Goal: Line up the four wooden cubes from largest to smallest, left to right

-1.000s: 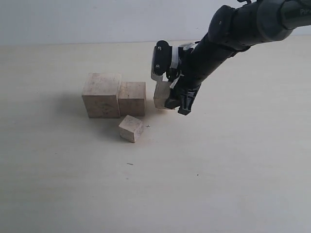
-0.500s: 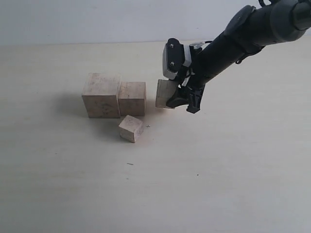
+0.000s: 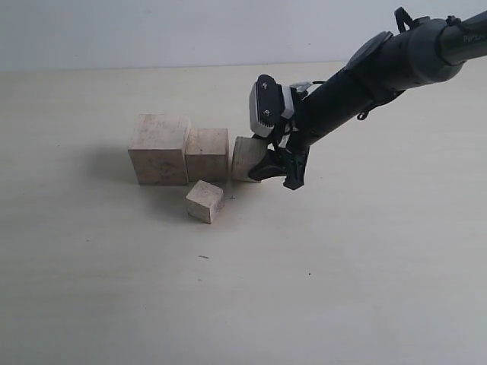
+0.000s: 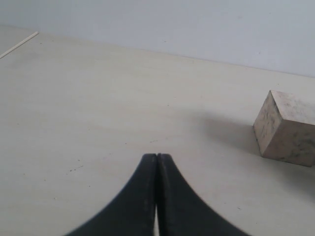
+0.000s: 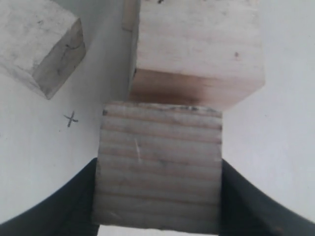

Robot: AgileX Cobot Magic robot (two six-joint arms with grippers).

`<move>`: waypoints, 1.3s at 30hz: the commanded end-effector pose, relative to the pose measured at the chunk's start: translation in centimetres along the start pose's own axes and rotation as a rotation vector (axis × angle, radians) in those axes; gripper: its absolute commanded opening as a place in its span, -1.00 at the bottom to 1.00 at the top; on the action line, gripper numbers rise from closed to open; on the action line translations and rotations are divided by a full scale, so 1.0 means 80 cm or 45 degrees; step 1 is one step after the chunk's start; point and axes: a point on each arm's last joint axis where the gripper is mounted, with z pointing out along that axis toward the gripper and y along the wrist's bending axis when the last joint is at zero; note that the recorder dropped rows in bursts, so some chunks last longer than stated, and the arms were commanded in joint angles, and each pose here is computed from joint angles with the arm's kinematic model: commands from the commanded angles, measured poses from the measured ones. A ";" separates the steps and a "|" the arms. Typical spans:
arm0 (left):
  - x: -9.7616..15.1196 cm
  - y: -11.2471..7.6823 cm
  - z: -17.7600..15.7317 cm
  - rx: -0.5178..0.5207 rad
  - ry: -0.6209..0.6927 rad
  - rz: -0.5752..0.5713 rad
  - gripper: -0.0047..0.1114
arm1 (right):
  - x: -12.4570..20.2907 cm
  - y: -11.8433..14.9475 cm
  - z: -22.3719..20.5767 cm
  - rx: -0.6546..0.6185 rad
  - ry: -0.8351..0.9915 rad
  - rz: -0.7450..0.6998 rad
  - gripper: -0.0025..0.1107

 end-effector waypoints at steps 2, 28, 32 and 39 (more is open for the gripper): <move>0.000 0.000 0.000 0.005 -0.014 0.006 -0.92 | 0.012 0.000 0.012 0.008 0.018 0.018 -0.96; 0.000 0.000 0.000 0.005 -0.014 0.006 -0.92 | -0.029 -0.011 -0.034 0.127 -0.078 0.157 0.41; 0.000 0.000 0.000 0.005 -0.014 0.006 -0.92 | -0.056 -0.012 -0.075 0.190 -0.091 0.333 0.38; 0.000 0.000 0.000 0.005 -0.014 0.006 -0.92 | -0.034 -0.003 -0.088 0.195 0.226 0.701 -0.23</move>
